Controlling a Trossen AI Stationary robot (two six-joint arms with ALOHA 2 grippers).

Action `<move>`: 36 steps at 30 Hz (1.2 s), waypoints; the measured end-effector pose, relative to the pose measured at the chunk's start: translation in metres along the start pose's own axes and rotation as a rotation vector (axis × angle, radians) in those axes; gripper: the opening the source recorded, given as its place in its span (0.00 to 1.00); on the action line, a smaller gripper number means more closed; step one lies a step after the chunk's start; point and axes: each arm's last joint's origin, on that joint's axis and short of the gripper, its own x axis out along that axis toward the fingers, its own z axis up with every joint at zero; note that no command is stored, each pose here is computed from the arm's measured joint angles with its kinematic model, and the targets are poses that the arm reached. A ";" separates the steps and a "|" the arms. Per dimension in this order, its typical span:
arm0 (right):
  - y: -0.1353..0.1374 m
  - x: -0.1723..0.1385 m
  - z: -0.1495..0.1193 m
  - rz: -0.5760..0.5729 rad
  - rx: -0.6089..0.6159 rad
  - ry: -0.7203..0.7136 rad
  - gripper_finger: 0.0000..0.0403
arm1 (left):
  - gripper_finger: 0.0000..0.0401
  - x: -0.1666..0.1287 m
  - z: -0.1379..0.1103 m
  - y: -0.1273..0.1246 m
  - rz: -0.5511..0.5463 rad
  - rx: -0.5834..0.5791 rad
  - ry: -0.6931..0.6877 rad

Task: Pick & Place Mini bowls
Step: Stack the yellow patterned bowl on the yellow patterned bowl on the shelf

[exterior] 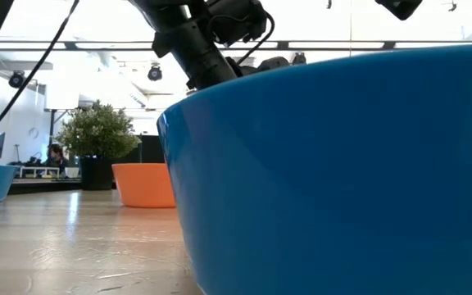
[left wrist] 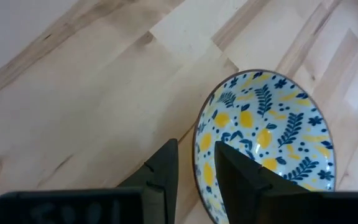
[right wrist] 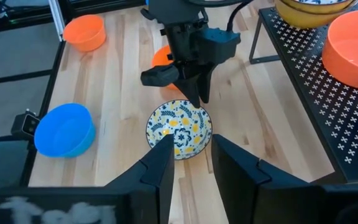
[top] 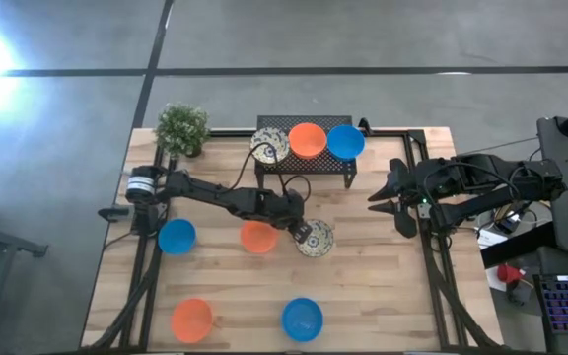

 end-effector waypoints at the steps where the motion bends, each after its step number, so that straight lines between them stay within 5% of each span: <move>1: 0.000 0.000 0.000 0.000 0.000 0.000 0.26 | 0.24 0.000 0.000 0.000 -0.003 0.000 -0.003; 29: 0.000 0.000 0.000 0.000 -0.001 0.000 0.21 | 0.23 0.032 -0.007 0.000 -0.035 0.022 0.080; 36: 0.000 0.000 0.000 0.000 -0.001 0.000 0.21 | 0.06 0.035 -0.009 0.002 -0.027 0.034 0.089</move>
